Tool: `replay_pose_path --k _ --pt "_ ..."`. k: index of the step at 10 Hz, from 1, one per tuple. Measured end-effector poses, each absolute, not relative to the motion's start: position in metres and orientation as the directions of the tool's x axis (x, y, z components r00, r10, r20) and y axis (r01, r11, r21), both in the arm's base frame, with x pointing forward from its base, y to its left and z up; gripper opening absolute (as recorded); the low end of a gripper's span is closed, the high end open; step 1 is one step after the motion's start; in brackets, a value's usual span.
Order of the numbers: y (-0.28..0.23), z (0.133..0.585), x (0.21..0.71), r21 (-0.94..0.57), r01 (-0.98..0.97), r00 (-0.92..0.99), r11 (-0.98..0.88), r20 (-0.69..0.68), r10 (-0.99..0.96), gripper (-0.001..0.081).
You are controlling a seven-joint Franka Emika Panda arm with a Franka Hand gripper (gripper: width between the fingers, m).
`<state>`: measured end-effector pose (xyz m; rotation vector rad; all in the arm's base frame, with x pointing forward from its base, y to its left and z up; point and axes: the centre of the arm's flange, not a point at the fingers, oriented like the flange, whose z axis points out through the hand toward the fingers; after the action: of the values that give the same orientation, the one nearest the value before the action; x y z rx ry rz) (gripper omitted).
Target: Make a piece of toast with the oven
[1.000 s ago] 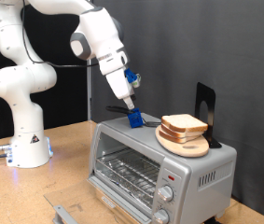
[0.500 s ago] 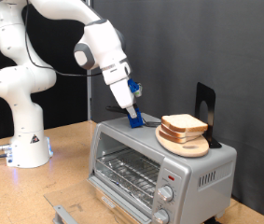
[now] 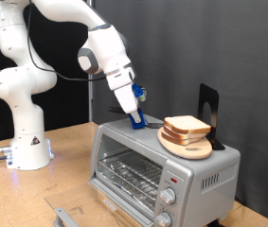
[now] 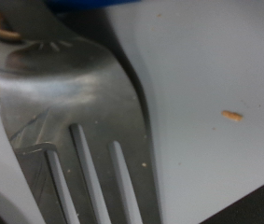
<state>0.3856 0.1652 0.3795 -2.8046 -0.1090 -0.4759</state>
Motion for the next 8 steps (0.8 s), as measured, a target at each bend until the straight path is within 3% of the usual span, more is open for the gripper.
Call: replay_pose_path --k 7,8 --pt "0.1647 0.3741 0.3873 -0.285 0.101 0.946 -0.953 0.324 0.003 0.0682" --pt "0.1647 0.3745 0.3876 -0.287 0.099 0.946 -0.953 0.324 0.001 0.0592"
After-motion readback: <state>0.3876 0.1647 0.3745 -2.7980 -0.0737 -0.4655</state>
